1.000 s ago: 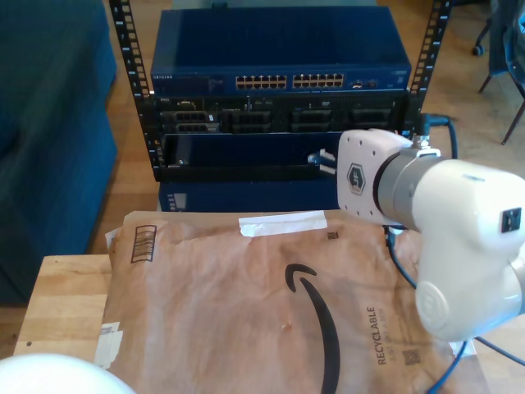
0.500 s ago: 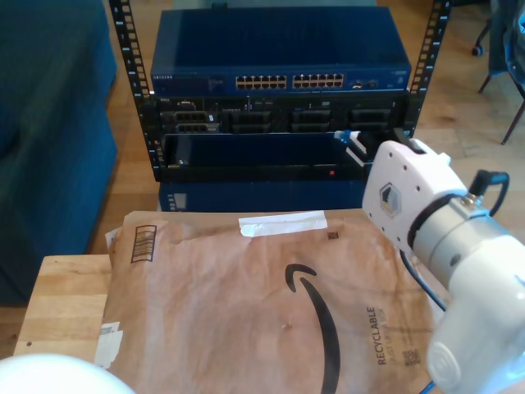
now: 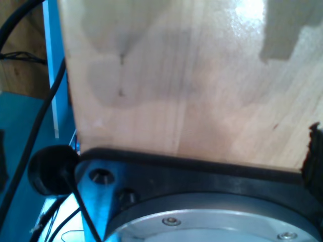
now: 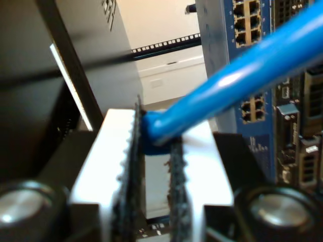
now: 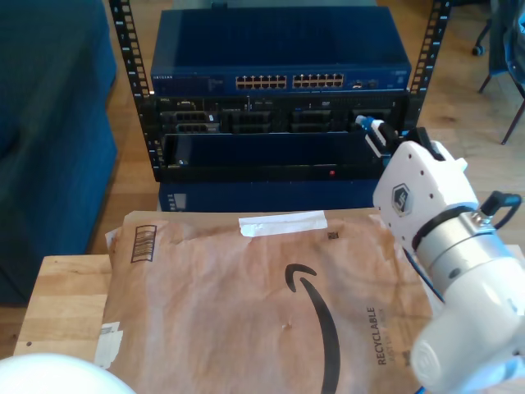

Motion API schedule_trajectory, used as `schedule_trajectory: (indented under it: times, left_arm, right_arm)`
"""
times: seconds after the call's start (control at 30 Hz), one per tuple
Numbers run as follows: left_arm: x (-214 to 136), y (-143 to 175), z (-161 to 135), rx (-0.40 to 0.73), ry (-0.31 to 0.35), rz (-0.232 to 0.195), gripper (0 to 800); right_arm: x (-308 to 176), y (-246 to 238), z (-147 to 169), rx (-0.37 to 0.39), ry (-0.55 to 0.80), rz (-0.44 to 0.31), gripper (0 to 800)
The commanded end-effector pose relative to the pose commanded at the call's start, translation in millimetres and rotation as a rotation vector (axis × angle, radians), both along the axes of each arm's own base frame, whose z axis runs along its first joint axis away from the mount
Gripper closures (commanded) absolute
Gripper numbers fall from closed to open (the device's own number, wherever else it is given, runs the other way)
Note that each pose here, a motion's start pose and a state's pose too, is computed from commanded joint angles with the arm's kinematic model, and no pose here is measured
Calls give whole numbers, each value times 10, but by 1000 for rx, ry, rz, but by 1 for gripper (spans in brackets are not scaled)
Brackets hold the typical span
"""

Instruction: Grab the cable and plug it in

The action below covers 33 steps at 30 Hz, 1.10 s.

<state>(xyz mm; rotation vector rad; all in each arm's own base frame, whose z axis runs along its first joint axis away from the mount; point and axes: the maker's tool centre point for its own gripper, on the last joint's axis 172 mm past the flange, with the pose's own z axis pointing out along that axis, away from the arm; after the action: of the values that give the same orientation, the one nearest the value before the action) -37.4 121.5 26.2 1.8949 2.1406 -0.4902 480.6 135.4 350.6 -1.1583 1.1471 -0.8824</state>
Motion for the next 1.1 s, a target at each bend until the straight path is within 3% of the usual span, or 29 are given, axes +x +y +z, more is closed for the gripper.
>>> schedule_trajectory:
  times: [0.17,0.37,0.6,0.9,1.1]
  left_arm:
    - [0,0,0,0,0,0,0]
    - [0,0,0,0,0,0,0]
    - [0,0,0,0,0,0,0]
    - [0,0,0,0,0,0,0]
    - [0,0,0,0,0,0,0]
  right_arm:
    - [206,105,-137,-88,-10,-3,800]
    - [345,111,-172,-87,-44,-25,800]
    - [623,96,-255,-95,-85,-121,800]
    - [826,-13,-238,-172,-144,-257,800]
    - [761,172,-147,-226,-198,-289,800]
